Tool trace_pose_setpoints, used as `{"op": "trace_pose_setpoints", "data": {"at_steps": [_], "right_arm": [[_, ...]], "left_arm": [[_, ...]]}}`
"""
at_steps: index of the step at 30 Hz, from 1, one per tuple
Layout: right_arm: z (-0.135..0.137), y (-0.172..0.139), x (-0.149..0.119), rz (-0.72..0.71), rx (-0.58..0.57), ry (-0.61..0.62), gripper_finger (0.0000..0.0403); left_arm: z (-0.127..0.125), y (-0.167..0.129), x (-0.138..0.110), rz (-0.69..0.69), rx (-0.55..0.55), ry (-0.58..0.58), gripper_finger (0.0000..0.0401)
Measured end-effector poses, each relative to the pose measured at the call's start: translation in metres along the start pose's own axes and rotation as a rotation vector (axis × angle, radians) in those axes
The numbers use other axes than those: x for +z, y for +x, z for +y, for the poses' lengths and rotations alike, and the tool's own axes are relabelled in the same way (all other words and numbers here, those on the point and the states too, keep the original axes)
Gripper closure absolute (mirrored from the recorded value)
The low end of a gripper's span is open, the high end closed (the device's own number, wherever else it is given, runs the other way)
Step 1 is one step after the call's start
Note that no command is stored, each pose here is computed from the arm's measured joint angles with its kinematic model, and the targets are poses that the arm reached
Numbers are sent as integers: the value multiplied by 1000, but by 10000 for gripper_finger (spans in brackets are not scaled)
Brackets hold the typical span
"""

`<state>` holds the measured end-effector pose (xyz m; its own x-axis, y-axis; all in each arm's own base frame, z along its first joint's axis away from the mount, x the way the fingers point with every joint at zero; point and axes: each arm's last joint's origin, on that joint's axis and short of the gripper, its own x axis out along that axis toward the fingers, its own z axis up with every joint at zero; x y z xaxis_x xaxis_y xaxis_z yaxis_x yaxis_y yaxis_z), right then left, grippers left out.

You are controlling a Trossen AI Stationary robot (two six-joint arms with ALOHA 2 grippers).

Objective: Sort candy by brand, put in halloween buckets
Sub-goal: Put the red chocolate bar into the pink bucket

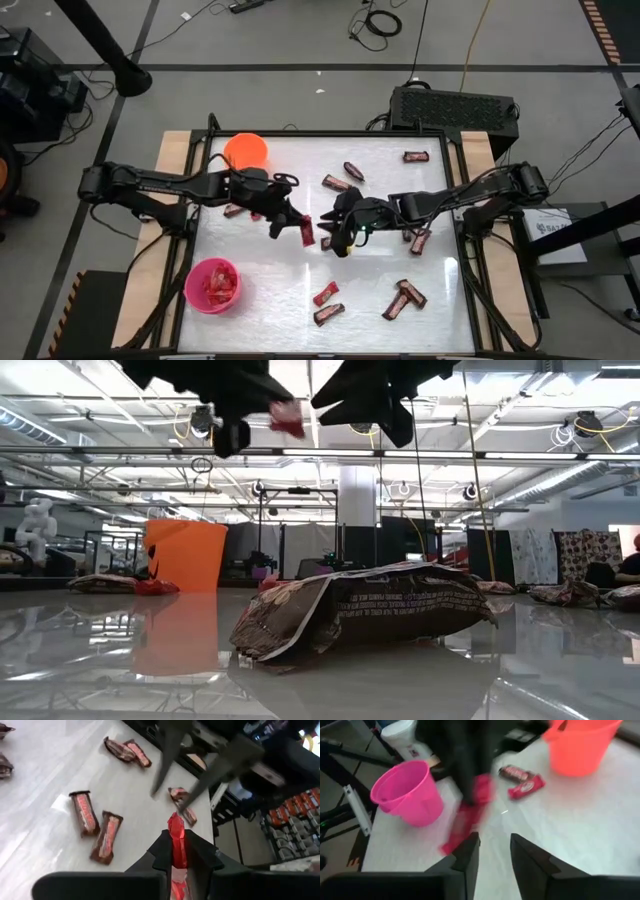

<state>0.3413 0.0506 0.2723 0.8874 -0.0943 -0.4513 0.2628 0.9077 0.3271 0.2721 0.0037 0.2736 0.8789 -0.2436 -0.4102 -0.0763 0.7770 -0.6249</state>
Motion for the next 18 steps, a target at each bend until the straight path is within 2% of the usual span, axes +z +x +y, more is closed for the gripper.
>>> {"op": "trace_pose_setpoints", "data": {"at_steps": [4, 9, 13, 18], "right_arm": [[-3, 0, 1, 6, -6, -25, 268], [-10, 3, 1, 25, -35, -22, 243], [-15, 5, 0, 45, -58, -22, 232], [-21, 6, 4, 32, -69, -32, 227]], "left_arm": [[-5, -20, -6, 104, -39, -24, 364], [-21, -47, -33, 407, -171, -129, 364], [-32, -67, -61, 628, -111, -238, 364], [-38, -86, -90, 827, 61, -320, 364]]}}
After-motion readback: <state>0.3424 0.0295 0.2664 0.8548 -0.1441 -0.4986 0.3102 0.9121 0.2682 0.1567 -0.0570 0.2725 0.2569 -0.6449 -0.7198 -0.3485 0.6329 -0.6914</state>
